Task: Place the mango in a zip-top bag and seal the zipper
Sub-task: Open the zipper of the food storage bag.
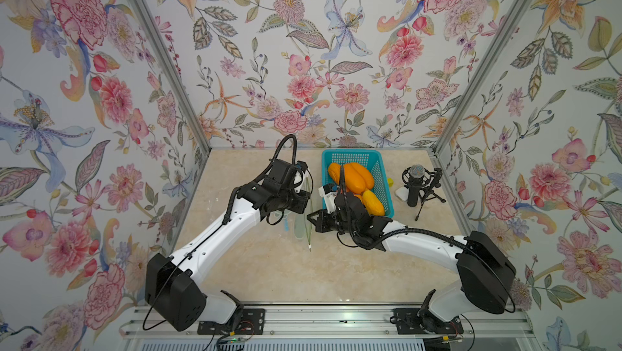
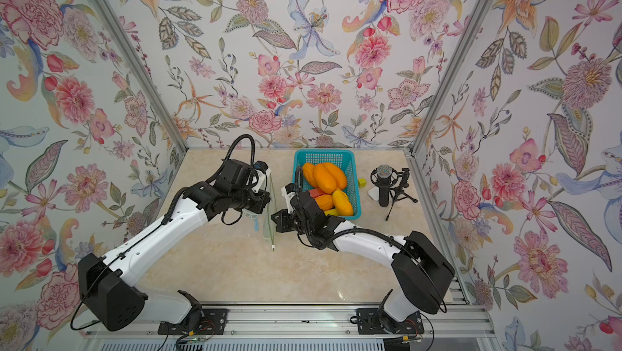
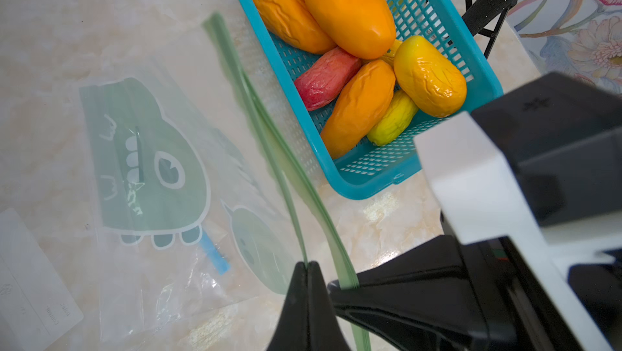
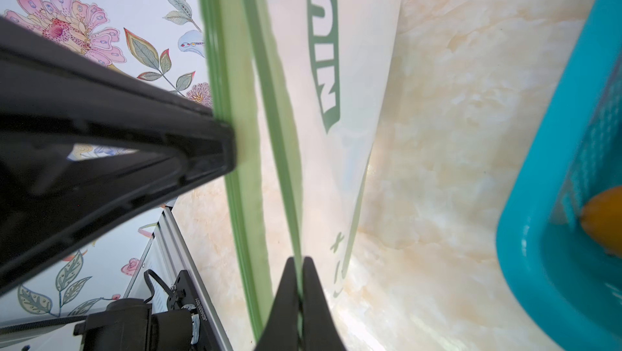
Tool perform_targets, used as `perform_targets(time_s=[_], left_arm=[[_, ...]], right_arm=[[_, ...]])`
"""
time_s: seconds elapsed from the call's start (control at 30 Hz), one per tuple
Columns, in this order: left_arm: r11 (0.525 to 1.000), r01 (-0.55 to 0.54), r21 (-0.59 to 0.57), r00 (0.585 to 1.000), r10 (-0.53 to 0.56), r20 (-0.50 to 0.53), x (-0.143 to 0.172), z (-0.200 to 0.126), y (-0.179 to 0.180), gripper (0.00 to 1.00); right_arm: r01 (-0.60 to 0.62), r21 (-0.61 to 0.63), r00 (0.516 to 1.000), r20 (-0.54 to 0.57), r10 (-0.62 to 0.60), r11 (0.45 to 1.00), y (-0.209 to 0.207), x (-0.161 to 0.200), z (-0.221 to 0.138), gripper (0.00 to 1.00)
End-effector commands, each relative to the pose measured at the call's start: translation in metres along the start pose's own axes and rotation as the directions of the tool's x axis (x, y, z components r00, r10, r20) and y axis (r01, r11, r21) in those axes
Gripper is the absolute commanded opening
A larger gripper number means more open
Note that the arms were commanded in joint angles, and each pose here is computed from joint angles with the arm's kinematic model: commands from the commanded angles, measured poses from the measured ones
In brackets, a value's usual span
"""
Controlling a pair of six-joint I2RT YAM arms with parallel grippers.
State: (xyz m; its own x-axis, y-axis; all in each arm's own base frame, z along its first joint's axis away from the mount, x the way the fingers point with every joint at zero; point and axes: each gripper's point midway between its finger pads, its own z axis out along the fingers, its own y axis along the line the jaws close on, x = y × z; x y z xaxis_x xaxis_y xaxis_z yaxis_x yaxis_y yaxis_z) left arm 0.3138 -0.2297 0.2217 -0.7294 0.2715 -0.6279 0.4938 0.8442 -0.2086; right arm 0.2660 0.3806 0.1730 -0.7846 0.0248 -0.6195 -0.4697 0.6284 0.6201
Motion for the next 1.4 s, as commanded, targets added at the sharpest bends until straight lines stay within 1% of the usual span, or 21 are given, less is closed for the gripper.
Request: perform_targets(time_s=[0.0,0.03,0.1,0.17,0.2,0.27,0.37,0.5,0.63,0.8,0.87,0.97,1.07,1.17,1.33,1.37], left_arm=[[1.0,0.019,0.007,1.0,-0.019,0.014,-0.001,-0.009,0.001,0.08],[1.0,0.023,0.013,1.0,-0.023,0.011,0.001,-0.009,0.0,0.17],[0.999,0.031,0.021,0.999,-0.031,0.004,0.005,-0.008,-0.001,0.28],[0.999,0.044,0.023,0.999,-0.044,0.007,0.008,-0.009,-0.001,0.38],[0.998,0.054,0.025,0.998,-0.054,0.011,0.01,-0.008,-0.001,0.42],[0.997,0.069,0.039,0.997,-0.07,0.013,0.013,-0.007,-0.002,0.46],[0.995,0.083,0.053,0.997,-0.083,0.004,0.017,-0.004,-0.004,0.49],[0.994,0.086,0.074,0.996,-0.086,0.004,0.02,-0.004,-0.007,0.56],[0.993,0.09,0.072,0.996,-0.09,-0.003,0.023,-0.001,-0.006,0.56],[0.995,0.091,0.047,0.996,-0.091,-0.004,0.024,0.003,-0.002,0.52],[0.995,0.091,0.043,0.996,-0.091,-0.004,0.024,0.004,-0.001,0.47],[0.995,0.091,0.028,0.996,-0.091,-0.011,0.026,0.005,0.002,0.36],[0.996,0.086,0.018,0.996,-0.086,-0.017,0.03,0.004,0.004,0.29],[0.996,0.085,0.016,0.996,-0.085,-0.019,0.032,0.003,0.004,0.27],[0.997,0.083,0.001,0.996,-0.083,-0.026,0.035,0.002,0.007,0.27],[0.997,0.082,-0.002,0.996,-0.082,-0.026,0.036,0.002,0.008,0.26]], right_arm=[[0.004,0.006,1.0,0.027,-0.004,1.0,0.004,-0.012,-0.003,0.0],[0.005,0.004,1.0,0.031,-0.005,1.0,0.006,-0.014,-0.004,0.0],[0.009,-0.004,0.999,0.042,-0.009,1.0,0.009,-0.018,-0.008,0.0],[0.013,-0.012,0.999,0.045,-0.012,1.0,0.013,-0.019,-0.009,0.0],[0.016,-0.018,0.999,0.045,-0.015,1.0,0.015,-0.019,-0.01,0.0],[0.024,-0.027,0.999,0.047,-0.023,0.999,0.019,-0.019,-0.011,0.0],[0.03,-0.031,0.998,0.048,-0.029,0.999,0.023,-0.019,-0.011,0.0],[0.033,-0.04,0.998,0.046,-0.031,0.999,0.025,-0.018,-0.011,0.0],[0.044,-0.051,0.998,0.045,-0.042,0.998,0.03,-0.017,-0.011,0.0],[0.064,-0.059,0.997,0.038,-0.062,0.996,0.035,-0.013,-0.011,0.0],[0.067,-0.057,0.997,0.038,-0.065,0.996,0.036,-0.013,-0.011,0.0],[0.068,-0.054,0.997,0.041,-0.066,0.996,0.036,-0.013,-0.012,0.0],[0.068,-0.051,0.996,0.054,-0.065,0.996,0.036,-0.015,-0.016,0.0],[0.069,-0.055,0.996,0.068,-0.065,0.996,0.036,-0.019,-0.02,0.0],[0.065,-0.062,0.995,0.086,-0.059,0.996,0.036,-0.023,-0.025,0.0],[0.063,-0.061,0.994,0.089,-0.057,0.996,0.035,-0.024,-0.026,0.0]])
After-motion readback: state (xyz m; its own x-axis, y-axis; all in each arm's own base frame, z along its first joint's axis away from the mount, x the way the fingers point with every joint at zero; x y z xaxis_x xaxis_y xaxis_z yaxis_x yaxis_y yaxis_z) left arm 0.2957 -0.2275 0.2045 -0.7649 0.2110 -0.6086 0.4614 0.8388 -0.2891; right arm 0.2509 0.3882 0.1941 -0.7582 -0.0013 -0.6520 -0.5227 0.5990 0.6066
